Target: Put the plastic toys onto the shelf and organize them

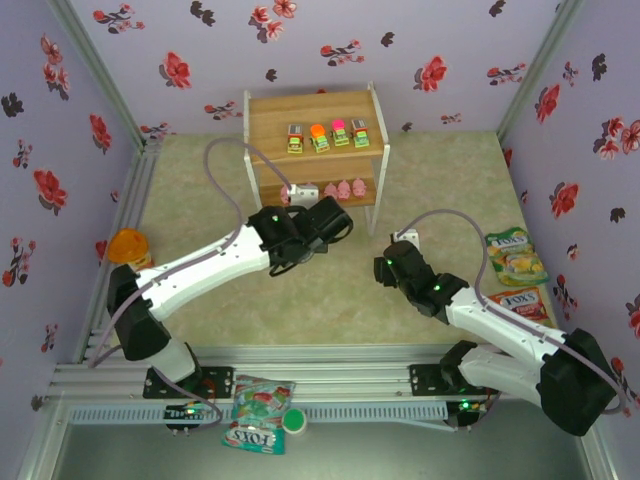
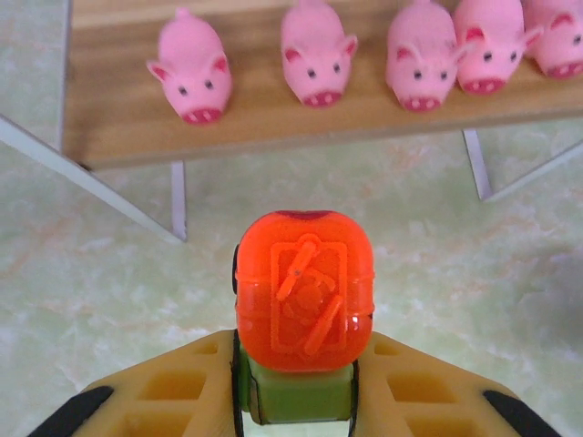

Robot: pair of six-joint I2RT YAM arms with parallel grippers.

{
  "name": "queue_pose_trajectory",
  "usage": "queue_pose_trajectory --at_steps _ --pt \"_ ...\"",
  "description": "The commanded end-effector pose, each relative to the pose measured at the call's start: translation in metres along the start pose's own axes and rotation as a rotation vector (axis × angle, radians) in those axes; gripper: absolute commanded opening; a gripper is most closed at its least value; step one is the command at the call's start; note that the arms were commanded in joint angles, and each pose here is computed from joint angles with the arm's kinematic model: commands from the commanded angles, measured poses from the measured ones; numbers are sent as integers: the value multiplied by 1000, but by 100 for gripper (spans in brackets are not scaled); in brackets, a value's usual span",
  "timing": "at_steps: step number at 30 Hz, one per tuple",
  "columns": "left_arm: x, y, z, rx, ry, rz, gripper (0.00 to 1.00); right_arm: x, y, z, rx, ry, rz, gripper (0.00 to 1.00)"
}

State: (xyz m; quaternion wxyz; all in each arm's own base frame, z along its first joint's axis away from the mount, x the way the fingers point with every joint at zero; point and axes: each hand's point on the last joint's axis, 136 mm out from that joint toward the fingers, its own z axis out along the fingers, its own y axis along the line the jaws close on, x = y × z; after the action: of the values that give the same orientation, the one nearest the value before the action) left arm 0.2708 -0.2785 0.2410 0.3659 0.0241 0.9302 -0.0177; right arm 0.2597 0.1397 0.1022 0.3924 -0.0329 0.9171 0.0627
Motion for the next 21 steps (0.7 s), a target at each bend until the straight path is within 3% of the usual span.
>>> queue_pose_trajectory --at_steps 1,21 --pt "-20 19 -21 -7 -23 40 30 -4 3 1 -12 -13 18 61" --pt "-106 45 -71 42 -154 -20 30 -3 4 3 -14 -5 17 61"
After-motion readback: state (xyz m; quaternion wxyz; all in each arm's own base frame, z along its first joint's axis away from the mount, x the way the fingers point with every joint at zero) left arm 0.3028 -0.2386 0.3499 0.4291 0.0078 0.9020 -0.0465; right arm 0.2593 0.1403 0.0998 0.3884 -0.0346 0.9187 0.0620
